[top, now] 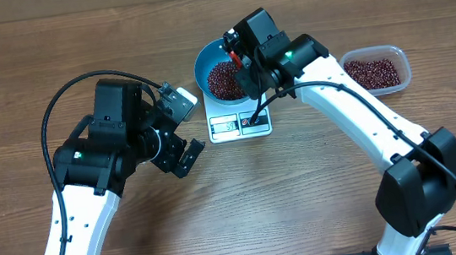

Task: Scoop item into bowl and weigh 150g on scale
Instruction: 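Tilt the red scoop over the blue bowl to pour beans, then carry the empty scoop right back to the bean tub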

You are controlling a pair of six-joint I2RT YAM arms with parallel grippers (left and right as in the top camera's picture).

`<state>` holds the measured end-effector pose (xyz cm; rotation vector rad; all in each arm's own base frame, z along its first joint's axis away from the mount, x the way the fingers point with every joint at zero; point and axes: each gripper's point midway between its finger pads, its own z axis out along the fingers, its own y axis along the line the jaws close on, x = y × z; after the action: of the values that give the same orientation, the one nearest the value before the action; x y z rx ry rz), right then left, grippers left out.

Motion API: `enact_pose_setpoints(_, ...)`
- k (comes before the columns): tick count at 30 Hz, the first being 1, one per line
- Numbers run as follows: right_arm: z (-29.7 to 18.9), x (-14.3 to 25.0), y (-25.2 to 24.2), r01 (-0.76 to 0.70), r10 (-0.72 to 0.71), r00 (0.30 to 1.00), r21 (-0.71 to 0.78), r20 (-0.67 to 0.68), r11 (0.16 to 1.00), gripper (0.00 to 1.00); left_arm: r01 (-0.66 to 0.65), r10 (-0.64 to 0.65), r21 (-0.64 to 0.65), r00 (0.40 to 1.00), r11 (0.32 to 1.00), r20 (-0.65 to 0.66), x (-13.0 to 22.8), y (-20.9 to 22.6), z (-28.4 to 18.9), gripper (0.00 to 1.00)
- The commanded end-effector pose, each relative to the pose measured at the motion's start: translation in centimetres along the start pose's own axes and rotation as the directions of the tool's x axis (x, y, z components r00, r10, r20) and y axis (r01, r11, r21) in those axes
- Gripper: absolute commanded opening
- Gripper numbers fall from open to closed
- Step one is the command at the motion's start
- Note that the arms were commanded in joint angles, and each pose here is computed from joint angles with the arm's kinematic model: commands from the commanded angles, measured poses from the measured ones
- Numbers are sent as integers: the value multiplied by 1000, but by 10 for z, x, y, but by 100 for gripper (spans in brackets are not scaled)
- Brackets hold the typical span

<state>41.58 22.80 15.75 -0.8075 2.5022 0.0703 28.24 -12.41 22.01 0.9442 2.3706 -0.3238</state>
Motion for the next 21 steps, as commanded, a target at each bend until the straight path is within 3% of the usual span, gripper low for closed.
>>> enact_pose_setpoints(1, -33, -22, -9, -2, -2, 996, 42, 89, 999, 4, -4, 4, -12, 1000, 1000, 21, -8, 3, -6, 100)
enact_pose_setpoints(7, -39, -21, -16, -11, 4, 996, 81, 91, 997, 4, -4, 4, -12, 1000, 1000, 21, -8, 3, -6, 100)
enact_pose_setpoints(16, -81, -36, -10, -17, 9, 980, 35, 201, 999, 4, -4, 4, -12, 1000, 1000, 21, -8, 3, -6, 100)
enact_pose_setpoints(21, -79, -30, -12, -16, 8, 984, 41, 177, 999, 4, -4, 4, -12, 1000, 1000, 21, -8, 3, -6, 100)
